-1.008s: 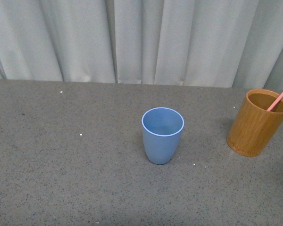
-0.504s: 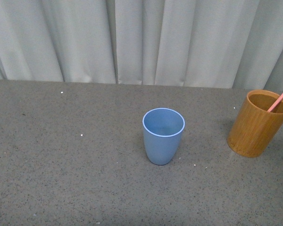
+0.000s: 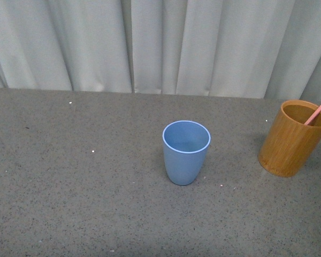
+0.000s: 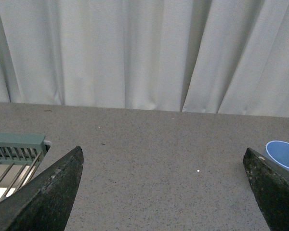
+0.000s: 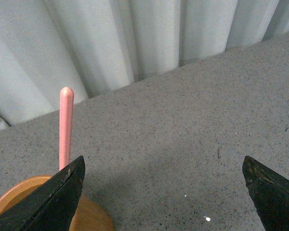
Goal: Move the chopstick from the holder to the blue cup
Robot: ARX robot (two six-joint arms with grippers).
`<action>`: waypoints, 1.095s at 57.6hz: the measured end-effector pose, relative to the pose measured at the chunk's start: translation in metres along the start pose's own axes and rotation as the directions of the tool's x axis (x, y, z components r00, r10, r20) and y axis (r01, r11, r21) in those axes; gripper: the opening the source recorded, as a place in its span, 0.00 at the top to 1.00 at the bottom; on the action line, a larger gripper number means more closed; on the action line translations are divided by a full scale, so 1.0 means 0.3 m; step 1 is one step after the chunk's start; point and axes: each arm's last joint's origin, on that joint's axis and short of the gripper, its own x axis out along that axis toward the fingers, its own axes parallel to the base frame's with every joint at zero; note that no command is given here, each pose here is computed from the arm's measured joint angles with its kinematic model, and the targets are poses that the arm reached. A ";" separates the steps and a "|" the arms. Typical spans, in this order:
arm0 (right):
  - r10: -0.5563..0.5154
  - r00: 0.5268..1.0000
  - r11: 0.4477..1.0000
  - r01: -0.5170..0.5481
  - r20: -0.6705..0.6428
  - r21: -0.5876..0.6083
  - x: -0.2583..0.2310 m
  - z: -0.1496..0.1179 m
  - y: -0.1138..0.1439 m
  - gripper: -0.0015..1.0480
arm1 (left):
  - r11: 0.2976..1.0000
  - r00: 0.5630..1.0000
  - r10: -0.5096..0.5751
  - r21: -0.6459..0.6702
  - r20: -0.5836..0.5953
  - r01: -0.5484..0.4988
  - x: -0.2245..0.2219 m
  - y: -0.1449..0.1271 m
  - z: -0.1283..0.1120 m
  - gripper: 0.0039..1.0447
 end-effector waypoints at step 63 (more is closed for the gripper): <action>-0.025 0.999 1.000 0.024 -0.024 -0.019 0.134 0.018 0.139 0.09 | 1.000 1.000 0.000 0.000 0.000 0.000 0.000 0.000 0.000 0.06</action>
